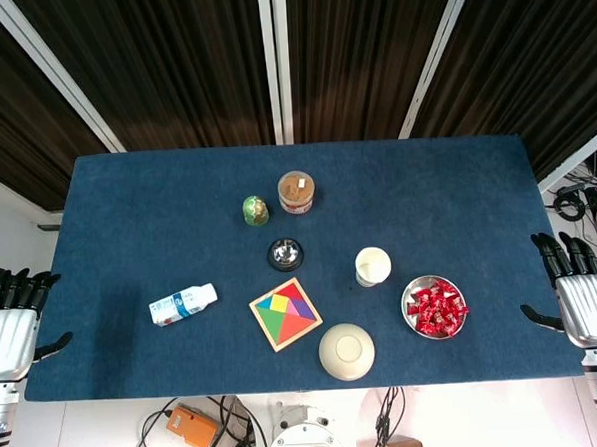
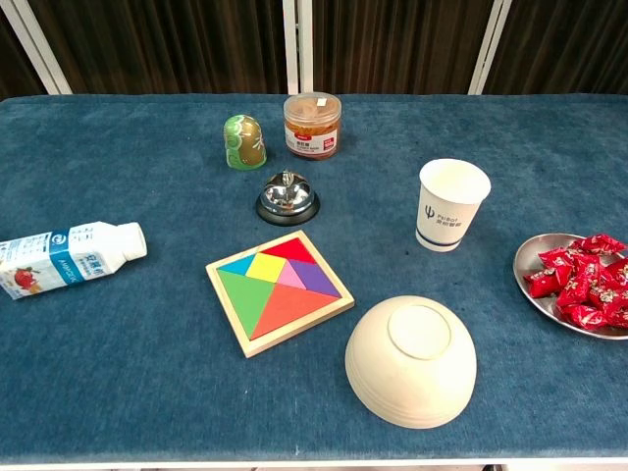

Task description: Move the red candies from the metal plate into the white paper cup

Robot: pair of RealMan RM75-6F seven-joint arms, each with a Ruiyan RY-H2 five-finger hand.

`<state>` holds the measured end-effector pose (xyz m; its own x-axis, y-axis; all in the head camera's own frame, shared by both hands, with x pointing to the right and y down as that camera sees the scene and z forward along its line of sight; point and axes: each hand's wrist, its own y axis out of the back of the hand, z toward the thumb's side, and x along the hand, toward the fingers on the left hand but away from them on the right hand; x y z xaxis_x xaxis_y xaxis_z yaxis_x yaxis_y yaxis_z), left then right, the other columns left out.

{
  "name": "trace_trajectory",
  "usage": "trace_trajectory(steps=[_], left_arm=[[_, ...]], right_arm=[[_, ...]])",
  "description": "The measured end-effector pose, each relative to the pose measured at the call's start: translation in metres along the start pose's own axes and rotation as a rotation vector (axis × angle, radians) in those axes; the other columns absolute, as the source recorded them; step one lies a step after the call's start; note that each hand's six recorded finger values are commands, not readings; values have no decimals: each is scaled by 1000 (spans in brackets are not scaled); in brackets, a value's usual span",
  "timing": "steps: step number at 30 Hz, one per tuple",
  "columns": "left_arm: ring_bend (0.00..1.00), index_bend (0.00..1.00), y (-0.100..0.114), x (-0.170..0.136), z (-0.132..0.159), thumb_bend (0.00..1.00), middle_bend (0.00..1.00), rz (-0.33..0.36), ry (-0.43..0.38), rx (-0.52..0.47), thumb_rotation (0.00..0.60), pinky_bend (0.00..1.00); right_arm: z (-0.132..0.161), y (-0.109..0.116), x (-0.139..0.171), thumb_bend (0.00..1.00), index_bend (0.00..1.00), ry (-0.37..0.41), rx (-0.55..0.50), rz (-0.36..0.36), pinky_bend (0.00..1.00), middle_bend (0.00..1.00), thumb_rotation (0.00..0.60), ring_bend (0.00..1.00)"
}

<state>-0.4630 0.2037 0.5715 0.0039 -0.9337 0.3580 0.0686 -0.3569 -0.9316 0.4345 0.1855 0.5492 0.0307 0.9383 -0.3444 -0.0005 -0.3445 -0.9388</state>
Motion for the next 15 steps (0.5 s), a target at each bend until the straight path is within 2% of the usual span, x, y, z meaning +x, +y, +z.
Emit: trace_trajectory(steps=[6,8,9,11,13,15], left_arm=[[70,171,-1,1,1,0,159,1,0,3,600,0],[70,171,0,1,1,0,159,4,0,3,600,0],[70,171,0,1,2,0,159,5,-1,3,600,0],[70,171,1,1,3,0,159,6,-3,2,600,0],[70,171,1,1,4,0,159,8,-5,2,600,0],[70,171,2,1,5,0,159,11,-7,2,600,0]], right_arm=[[4,-4,-5,220,0,13,7,18,143,153,600,7],[6,-5,-7,220,0,20,16,24,199,165,600,70],[7,-7,-8,220,8,25,24,27,273,208,600,161],[9,-10,-11,220,63,42,44,42,529,367,600,415],[12,-15,-15,218,145,60,62,64,738,515,600,617],[15,-22,-22,218,216,87,94,95,844,627,600,749]])
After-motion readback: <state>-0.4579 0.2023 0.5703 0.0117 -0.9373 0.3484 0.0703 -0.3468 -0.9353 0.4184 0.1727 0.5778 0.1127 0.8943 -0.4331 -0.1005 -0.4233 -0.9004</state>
